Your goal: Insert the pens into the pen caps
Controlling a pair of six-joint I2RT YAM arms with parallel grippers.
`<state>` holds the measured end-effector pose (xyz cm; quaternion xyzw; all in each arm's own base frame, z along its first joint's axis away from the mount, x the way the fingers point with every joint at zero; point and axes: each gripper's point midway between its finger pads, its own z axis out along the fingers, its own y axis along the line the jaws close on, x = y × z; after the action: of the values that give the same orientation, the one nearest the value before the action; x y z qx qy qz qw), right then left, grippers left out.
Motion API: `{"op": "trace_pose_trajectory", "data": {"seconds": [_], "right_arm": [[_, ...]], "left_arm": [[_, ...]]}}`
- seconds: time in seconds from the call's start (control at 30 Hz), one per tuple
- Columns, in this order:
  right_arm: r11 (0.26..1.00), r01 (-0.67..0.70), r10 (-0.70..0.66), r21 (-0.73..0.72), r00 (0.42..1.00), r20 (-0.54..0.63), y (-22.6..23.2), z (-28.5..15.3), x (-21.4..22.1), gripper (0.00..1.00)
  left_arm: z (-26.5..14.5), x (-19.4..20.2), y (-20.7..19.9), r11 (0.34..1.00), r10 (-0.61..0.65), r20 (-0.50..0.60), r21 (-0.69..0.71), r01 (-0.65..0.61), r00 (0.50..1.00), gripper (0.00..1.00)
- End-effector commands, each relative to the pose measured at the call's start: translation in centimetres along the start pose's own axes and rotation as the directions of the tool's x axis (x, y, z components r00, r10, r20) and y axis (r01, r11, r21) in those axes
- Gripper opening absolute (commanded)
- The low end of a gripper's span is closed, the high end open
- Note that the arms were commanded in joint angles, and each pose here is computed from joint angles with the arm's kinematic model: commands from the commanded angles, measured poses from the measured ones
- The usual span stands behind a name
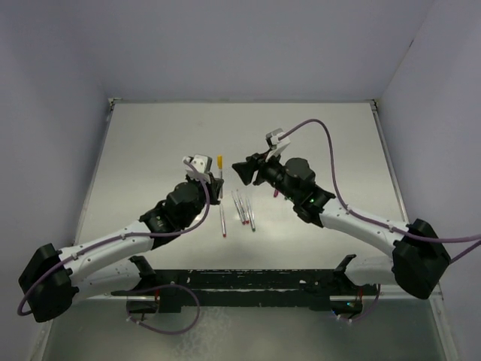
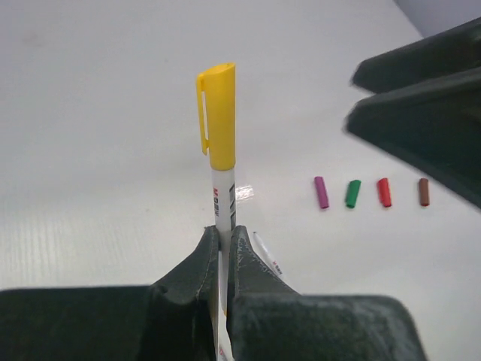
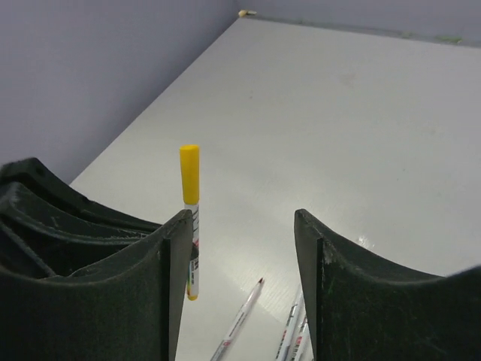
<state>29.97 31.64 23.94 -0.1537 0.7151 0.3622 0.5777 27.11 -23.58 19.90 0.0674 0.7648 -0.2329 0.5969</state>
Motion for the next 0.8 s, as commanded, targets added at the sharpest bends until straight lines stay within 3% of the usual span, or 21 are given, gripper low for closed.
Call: {"op": "trace_pose_trajectory", "data": {"seconds": [0.0, 0.3, 0.47, 0.77], "right_arm": [[0.994, 0.037, -0.052, 0.101, 0.988, 0.142, -1.2, -1.8, -4.6, 0.6], [0.948, 0.048, -0.089, 0.315, 0.989, 0.115, -5.3, -4.1, -3.9, 0.61], [0.885, -0.003, -0.051, 0.465, 0.993, 0.105, -8.5, -5.5, -3.0, 0.73], [0.84, -0.07, 0.027, 0.538, 0.996, 0.087, -12.0, -6.8, -0.9, 0.72]], "left_arm": [[0.0, 1.8, 3.3, 0.986, -0.005, -0.049, -0.167, -0.003, 0.999, 0.0], [2.4, 5.7, 9.5, 0.939, -0.139, -0.246, -0.339, 0.049, 0.959, 0.0], [3.5, 6.6, 10.9, 0.912, -0.137, -0.345, -0.409, -0.017, 0.929, 0.0], [5.7, 8.1, 13.2, 0.878, -0.184, -0.422, -0.476, -0.044, 0.888, 0.0]]}}
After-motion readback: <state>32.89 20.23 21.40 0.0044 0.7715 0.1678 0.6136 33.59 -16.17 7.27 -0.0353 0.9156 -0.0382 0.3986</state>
